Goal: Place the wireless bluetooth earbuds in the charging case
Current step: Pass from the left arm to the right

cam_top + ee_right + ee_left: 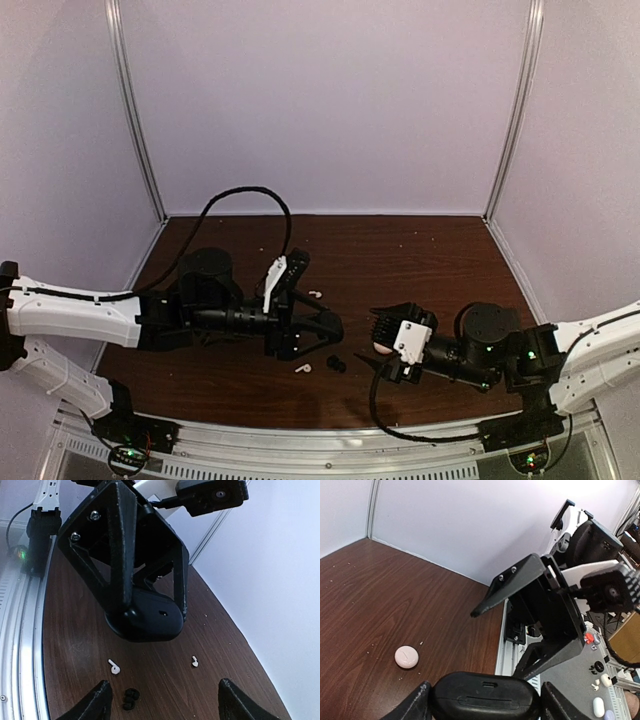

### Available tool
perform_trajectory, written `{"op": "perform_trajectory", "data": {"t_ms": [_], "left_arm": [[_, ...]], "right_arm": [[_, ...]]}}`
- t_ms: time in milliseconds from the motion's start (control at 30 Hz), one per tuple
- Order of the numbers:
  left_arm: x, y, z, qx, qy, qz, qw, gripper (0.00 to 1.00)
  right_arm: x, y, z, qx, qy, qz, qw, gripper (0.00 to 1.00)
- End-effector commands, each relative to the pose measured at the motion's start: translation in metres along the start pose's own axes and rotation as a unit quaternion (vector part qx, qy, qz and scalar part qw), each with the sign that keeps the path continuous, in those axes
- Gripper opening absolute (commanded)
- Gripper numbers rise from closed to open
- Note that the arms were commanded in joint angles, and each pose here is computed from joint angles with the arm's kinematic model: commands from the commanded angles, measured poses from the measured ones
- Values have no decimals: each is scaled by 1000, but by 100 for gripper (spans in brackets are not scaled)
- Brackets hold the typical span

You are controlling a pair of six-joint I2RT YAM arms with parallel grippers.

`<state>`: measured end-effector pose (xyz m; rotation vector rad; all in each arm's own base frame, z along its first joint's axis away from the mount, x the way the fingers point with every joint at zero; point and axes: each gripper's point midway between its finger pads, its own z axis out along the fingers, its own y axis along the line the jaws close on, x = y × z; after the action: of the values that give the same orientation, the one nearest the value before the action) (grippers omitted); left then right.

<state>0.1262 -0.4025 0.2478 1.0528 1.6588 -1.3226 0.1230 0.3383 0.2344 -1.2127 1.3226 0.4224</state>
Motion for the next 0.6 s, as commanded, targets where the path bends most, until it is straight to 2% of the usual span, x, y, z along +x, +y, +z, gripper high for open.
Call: {"op": "perform_trajectory", "data": {"t_ms": [0,133,300,567], "left_arm": [[-16,-8,2,19,-15,-29,999,38],[-15,-8,5,24,-16,-49,998,38],[-13,-8,6,28,-19,-60,998,37],[-9,-9,9,37,-15,-63,997,37]], "right_arm": [[-27,-18,0,92,-9,-62,994,72],[-29,-7,9,96,7,-105,990,69],[-32,-2,18,91,9,-121,988,67],[-31,7,32,82,23,-145,986,53]]}}
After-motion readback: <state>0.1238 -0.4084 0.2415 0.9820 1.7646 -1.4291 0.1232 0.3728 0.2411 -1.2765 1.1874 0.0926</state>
